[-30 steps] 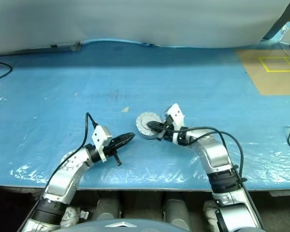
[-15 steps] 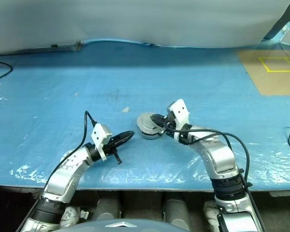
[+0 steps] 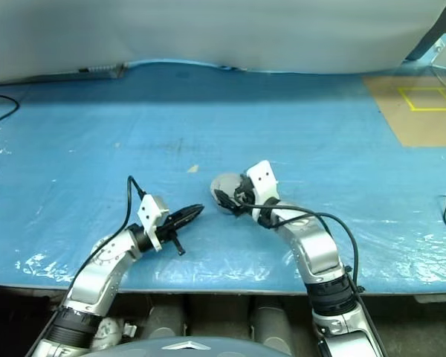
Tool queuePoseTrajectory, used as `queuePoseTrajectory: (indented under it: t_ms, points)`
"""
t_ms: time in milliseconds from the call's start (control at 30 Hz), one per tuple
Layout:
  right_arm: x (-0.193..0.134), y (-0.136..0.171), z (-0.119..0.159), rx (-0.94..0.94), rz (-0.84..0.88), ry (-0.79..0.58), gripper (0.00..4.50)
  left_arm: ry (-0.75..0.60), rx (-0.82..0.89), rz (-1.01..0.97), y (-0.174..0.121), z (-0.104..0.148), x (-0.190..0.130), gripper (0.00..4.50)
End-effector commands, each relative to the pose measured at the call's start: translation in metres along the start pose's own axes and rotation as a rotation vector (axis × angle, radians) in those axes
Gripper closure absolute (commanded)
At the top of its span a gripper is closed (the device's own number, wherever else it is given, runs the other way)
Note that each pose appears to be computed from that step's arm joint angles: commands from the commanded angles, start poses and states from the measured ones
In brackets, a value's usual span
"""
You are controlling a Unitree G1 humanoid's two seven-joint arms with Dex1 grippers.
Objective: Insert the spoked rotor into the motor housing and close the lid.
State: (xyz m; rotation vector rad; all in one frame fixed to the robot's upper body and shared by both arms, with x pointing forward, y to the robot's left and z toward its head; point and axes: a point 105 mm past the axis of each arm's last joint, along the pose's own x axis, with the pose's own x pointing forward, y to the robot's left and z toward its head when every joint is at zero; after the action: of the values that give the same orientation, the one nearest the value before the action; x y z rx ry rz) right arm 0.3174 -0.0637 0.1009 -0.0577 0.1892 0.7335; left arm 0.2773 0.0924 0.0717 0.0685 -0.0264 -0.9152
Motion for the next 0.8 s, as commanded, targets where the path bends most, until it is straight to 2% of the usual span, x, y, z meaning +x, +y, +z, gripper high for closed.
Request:
queuePoseTrajectory:
  t_ms: [33,233,400,800]
  points:
    - [0.002,0.002,0.007,-0.023,0.002,-0.037,0.02,-0.021,0.013,-0.001,0.0,0.002,-0.002,4.5]
    - [0.004,-0.002,-0.004,-0.05,-0.018,-0.013,0.02,-0.012,0.014,-0.002,0.001,-0.003,-0.003,4.5]
    - [0.002,-0.005,-0.008,-0.069,-0.023,-0.002,1.53,-0.01,0.014,-0.004,0.001,-0.004,-0.003,4.5]
    - [-0.002,0.001,0.006,-0.105,0.012,0.045,1.53,-0.009,0.004,-0.009,0.0,-0.009,-0.003,4.5]
